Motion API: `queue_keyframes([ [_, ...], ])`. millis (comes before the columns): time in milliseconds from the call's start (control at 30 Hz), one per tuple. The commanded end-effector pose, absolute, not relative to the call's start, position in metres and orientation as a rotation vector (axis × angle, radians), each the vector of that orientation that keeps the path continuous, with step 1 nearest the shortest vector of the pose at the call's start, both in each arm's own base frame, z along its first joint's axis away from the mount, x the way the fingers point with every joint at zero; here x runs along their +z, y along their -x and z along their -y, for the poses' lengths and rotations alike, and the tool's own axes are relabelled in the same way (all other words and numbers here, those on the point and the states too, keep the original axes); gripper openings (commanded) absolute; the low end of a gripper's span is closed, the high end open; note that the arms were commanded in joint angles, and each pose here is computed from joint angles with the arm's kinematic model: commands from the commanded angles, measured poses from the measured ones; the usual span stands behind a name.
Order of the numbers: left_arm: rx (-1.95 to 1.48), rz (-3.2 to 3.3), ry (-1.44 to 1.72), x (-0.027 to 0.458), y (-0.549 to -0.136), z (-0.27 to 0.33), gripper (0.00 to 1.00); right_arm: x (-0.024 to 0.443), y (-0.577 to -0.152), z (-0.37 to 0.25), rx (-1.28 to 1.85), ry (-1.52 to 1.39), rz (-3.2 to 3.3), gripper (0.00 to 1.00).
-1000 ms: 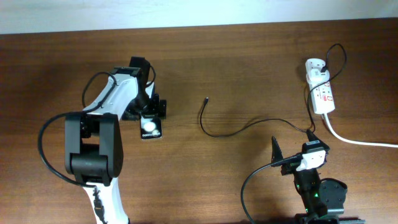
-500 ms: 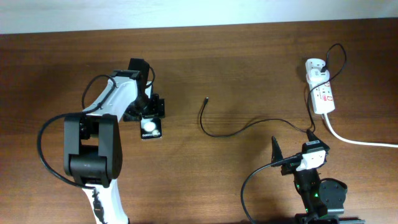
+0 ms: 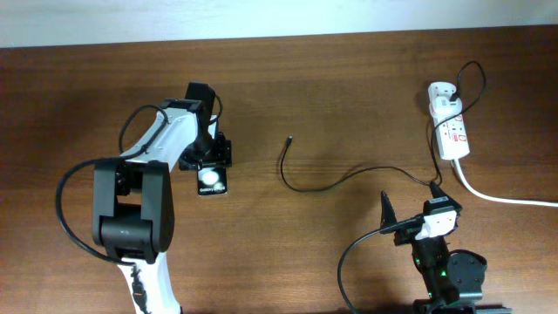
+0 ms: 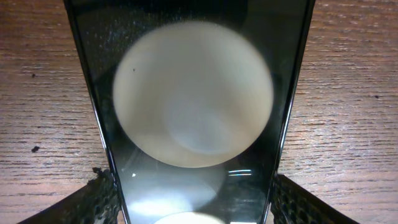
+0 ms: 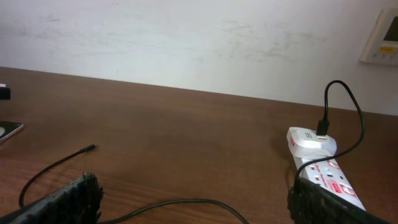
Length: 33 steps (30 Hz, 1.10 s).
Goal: Plug charger to phone and switch on socket
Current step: 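Lower the left gripper and grasp the phone's edge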
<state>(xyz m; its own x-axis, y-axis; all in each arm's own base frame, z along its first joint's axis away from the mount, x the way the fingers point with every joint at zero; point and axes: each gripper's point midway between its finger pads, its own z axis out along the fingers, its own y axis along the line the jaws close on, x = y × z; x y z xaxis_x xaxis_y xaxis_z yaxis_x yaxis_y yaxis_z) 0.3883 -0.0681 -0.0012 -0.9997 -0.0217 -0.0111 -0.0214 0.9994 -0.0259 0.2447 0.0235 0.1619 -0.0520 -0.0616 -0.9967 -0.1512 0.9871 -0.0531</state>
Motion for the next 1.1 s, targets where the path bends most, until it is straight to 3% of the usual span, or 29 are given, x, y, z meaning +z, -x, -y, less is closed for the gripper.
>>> queue_keyframes([
  [0, -0.018, -3.188, 0.005, -0.021, -0.372, 0.075, 0.75, 0.159, -0.244, -0.025, 0.075, 0.169, -1.627, 0.99],
  [267, 0.017, -3.188, -0.049, -0.033, -0.363, 0.083, 0.82, 0.159, -0.244, -0.025, 0.075, 0.169, -1.627, 0.99],
  [467, 0.016, -3.185, -0.049, -0.036, -0.362, 0.083, 0.73, 0.159, -0.244, -0.025, 0.075, 0.169, -1.626, 0.99],
  [1067, 0.01, -3.172, -0.049, -0.014, -0.376, 0.086, 0.69, 0.159, -0.244, -0.025, 0.075, 0.169, -1.627, 0.99],
])
